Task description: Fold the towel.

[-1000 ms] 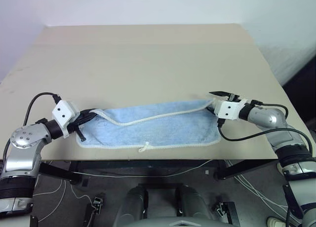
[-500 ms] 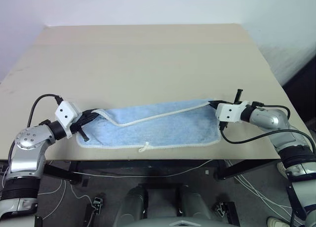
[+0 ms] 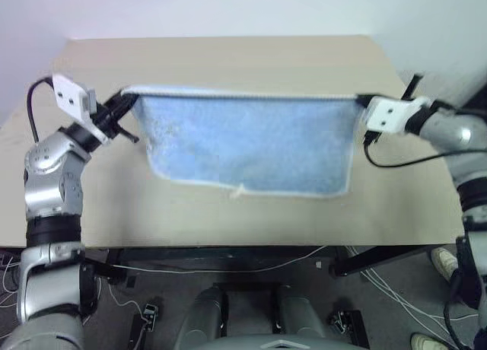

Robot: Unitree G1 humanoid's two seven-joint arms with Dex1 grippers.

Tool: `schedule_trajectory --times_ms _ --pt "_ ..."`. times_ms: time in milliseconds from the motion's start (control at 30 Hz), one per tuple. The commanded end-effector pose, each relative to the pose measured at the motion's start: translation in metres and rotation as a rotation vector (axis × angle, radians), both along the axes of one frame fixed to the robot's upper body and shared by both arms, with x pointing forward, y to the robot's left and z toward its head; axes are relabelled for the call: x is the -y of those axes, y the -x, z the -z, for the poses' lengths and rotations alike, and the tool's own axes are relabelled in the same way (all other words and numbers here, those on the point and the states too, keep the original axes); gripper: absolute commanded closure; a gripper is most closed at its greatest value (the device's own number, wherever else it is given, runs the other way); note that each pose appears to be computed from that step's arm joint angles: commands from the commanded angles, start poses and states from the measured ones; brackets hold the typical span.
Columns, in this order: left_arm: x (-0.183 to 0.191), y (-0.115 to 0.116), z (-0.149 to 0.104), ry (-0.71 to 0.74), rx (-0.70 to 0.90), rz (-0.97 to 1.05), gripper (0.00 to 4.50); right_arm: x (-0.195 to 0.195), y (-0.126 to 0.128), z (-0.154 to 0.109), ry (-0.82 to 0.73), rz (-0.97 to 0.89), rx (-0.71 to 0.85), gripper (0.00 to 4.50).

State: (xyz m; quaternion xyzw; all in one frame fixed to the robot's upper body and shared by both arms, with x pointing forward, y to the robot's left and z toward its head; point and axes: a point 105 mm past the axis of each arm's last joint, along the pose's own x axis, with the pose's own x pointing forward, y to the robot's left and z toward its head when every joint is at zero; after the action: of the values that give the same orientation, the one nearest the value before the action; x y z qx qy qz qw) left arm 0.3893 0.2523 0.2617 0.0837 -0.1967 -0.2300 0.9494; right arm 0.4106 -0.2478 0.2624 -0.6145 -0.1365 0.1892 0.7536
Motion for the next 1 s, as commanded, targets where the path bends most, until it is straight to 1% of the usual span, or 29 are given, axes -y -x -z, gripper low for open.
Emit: schedule_trajectory --times_ms 33,100,200,300,433,567,667,733,800,933,1000 --pt "-0.006 -0.001 -0.043 -0.004 0.125 -0.028 4.5 0.008 0.004 -0.053 -0.025 0.014 0.129 4.48" --pt "-0.007 0.0 -0.053 -0.026 0.145 -0.015 4.5 0.006 0.008 -0.067 -0.047 -0.012 0.144 4.48" --pt "-0.012 0.007 -0.051 -0.074 0.133 0.01 4.5 0.004 0.016 -0.073 -0.083 -0.069 0.119 4.48" --pt "-0.021 0.021 -0.032 -0.096 0.06 0.074 4.5 -0.003 0.03 -0.053 -0.133 -0.169 -0.021 4.48" --pt "-0.019 0.056 0.02 -0.172 -0.158 0.212 4.5 -0.011 0.066 0.001 -0.183 -0.281 -0.319 4.48" --pt "-0.015 0.092 0.072 -0.226 -0.377 0.289 4.5 -0.011 0.102 0.05 -0.214 -0.291 -0.606 4.48" --pt "-0.015 0.116 0.094 -0.215 -0.482 0.314 4.5 -0.01 0.13 0.077 -0.24 -0.27 -0.809 4.48" --pt "-0.016 0.13 0.103 -0.202 -0.537 0.322 4.5 -0.009 0.144 0.088 -0.248 -0.251 -0.894 4.48" --pt "-0.019 0.143 0.112 -0.189 -0.598 0.32 4.5 -0.007 0.154 0.092 -0.267 -0.235 -0.945 4.48" --pt "-0.02 0.163 0.117 -0.182 -0.659 0.328 4.5 -0.004 0.166 0.094 -0.279 -0.221 -1.006 4.48" --pt "-0.021 0.168 0.118 -0.181 -0.676 0.329 4.5 -0.002 0.165 0.093 -0.276 -0.215 -1.005 4.48"
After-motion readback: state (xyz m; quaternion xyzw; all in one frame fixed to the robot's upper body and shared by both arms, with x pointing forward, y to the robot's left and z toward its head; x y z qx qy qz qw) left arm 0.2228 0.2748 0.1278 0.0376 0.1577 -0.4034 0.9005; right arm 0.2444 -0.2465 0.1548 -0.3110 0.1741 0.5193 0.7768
